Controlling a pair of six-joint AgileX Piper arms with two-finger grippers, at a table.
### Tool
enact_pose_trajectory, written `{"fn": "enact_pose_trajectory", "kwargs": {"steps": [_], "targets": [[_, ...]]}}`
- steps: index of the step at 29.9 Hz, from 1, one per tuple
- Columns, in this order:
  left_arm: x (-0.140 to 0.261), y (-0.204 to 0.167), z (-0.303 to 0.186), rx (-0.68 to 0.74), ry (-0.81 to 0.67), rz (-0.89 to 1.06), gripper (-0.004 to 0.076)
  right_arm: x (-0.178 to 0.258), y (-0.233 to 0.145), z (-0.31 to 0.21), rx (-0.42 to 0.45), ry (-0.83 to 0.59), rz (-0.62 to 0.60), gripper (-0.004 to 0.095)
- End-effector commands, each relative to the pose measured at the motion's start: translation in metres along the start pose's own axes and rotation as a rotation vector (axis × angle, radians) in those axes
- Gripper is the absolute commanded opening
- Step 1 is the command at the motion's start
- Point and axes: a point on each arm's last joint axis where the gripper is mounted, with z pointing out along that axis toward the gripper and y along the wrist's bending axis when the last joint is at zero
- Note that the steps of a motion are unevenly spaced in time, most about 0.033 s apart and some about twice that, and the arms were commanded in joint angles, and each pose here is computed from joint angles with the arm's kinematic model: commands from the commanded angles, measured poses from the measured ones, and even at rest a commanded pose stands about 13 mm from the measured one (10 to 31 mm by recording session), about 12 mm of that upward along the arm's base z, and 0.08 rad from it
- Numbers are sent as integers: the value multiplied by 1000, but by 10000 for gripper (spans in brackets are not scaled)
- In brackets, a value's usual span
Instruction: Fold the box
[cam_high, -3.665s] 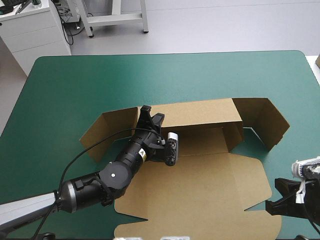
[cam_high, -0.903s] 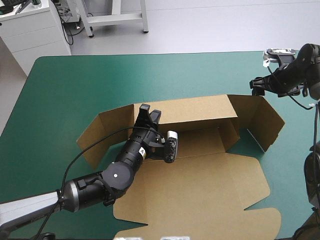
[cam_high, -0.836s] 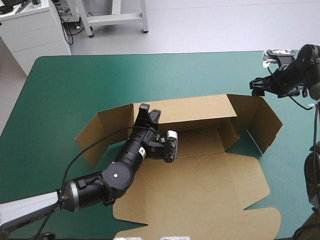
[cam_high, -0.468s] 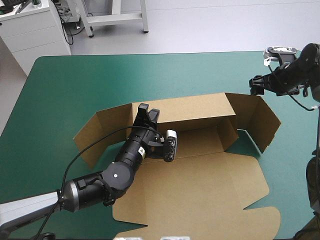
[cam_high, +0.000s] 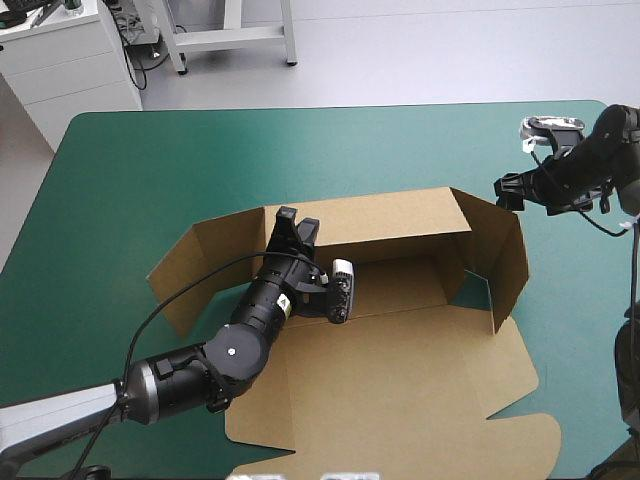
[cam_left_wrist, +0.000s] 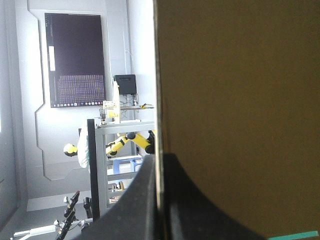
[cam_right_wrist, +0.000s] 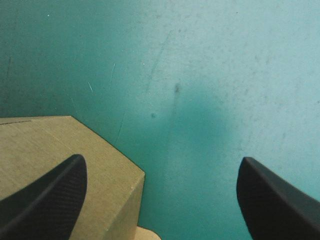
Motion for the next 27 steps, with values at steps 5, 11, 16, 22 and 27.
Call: {"fn": "enact_pose_trajectory", "kwargs": {"steps": [5,11,16,22,27], "targets": [[1,22,-7,-105,5,-1,-32,18,9,-34,-3,-59,-27,747],[1,22,-7,-102,7,-5,-32,38,15,-34,-19,-69,-50,747],[2,21,-7,-92,11,-18,-32,55,18,-34,-28,-48,-82,738],[2,21,-7,-92,11,-15,-32,70,29,-29,-127,-53,-157,734],[2,21,-7,-92,11,-18,-32,71,40,-26,-254,-86,-233,734]]}}
